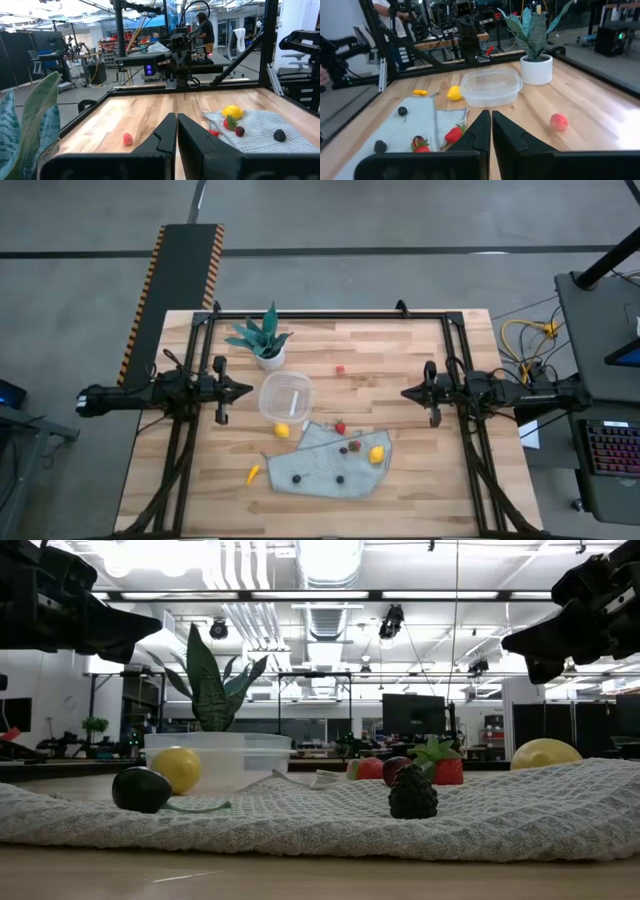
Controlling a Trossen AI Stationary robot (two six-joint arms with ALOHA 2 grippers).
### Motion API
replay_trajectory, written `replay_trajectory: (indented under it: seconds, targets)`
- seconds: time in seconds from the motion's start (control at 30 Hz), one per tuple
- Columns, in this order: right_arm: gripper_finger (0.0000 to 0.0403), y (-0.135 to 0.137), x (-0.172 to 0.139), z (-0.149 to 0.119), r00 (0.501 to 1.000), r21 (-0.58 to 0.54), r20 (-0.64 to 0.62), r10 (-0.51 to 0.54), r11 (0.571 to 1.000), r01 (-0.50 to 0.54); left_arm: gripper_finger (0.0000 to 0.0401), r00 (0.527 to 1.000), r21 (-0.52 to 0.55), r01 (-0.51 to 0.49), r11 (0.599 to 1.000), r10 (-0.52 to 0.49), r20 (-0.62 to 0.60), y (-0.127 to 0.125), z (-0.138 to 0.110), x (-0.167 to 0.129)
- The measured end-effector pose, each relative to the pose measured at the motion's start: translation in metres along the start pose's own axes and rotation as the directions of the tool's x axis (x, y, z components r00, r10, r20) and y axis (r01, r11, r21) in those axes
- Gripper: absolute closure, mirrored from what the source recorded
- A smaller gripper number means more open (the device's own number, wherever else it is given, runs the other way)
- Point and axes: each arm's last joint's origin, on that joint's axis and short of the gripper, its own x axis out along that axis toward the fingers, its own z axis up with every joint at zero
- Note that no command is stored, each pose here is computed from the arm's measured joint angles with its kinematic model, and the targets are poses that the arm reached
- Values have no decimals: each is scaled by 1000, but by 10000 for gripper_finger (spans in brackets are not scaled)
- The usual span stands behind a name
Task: Pick and placing Produce into tupperware
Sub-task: Put the pink peach into the container
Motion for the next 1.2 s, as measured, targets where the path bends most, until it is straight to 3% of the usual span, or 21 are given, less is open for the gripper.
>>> replay_trajectory:
  seconds: [0.2, 0.57, 0.73, 0.97, 1.2]
  targets:
    - [394, -1, 0, 3, 999, -14, 29, -32, 999, 32, 401, 1000, 11, -1, 1000, 1, 0, 0, 0, 0]
    - [394, -1, 0, 9, 994, -140, 94, -50, 988, 63, 401, 1000, 12, -5, 1000, 5, 2, 0, 0, 0]
    - [385, -1, -2, 17, 984, -154, 153, -90, 982, 114, 401, 996, 16, -40, 999, 39, 75, 2, 8, 0]
    - [309, 1, 1, 37, 987, -156, 121, -106, 980, 124, 391, 994, 33, -56, 998, 52, 97, 4, 29, 0]
    - [200, 2, 17, 63, 976, -220, 18, -217, 951, 215, 298, 994, 50, -102, 993, 100, 41, 6, 37, 9]
